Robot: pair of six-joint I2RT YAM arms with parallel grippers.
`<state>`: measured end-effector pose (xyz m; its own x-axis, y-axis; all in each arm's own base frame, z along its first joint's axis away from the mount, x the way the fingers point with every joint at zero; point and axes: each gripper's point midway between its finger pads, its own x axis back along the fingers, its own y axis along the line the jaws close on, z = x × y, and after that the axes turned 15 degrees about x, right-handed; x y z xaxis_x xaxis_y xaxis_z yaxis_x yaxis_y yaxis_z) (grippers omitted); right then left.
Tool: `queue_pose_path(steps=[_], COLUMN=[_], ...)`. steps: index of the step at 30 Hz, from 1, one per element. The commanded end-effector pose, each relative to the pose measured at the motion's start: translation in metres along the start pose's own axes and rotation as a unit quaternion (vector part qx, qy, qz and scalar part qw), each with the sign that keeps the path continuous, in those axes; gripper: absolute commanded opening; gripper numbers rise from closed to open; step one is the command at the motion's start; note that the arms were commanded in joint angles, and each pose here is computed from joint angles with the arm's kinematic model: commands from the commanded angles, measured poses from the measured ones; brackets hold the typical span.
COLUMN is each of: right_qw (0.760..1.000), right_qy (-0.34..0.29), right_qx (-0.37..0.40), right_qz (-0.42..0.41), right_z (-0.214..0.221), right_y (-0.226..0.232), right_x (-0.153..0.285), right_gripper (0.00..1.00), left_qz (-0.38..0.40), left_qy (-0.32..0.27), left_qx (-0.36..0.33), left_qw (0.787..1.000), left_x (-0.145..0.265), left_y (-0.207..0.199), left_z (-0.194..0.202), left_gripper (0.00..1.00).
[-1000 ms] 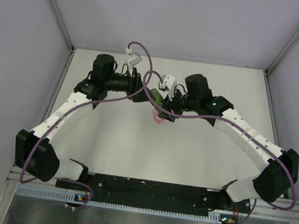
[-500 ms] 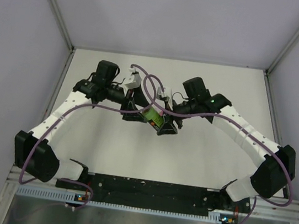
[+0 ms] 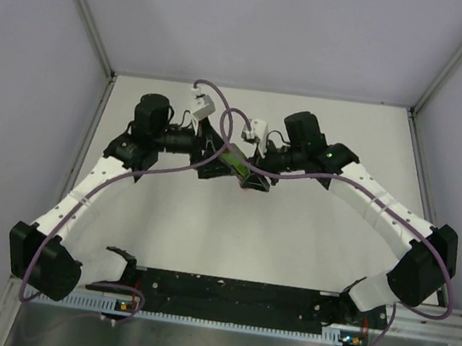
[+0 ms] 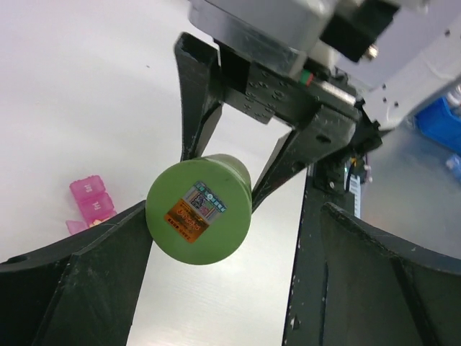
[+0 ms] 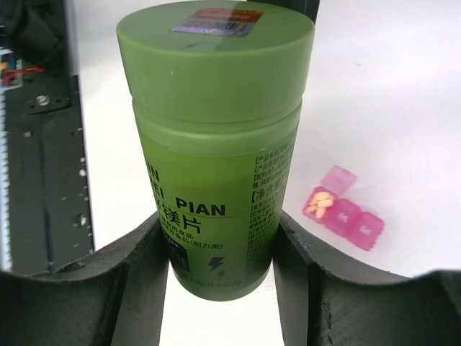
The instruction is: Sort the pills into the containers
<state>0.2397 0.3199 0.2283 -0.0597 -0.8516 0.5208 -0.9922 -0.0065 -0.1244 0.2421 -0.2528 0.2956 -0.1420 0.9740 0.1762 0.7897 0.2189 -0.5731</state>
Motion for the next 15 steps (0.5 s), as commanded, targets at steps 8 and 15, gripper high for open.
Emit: queue_pose_path(steps=[8,15], right_qw=[0.988,0.987], right_qy=[-0.008,-0.004], right_qx=[0.037,0.036], right_qz=[0.15,0.157], right_z=[-0.033,-0.03], right_y=[-0.045,-0.046], right_x=[0.016,0.018], right_gripper=[0.0,0.0], left_qz=[-0.145,-0.132], left_qy=[-0.122,-0.108], left_qx=[0.139,0.161], left_qw=[0.972,0.972], left_x=[0.004,-0.004], left_y=[0.036,0.042], left_z=[-0.065,-0.059], left_gripper=[0.89,0.63])
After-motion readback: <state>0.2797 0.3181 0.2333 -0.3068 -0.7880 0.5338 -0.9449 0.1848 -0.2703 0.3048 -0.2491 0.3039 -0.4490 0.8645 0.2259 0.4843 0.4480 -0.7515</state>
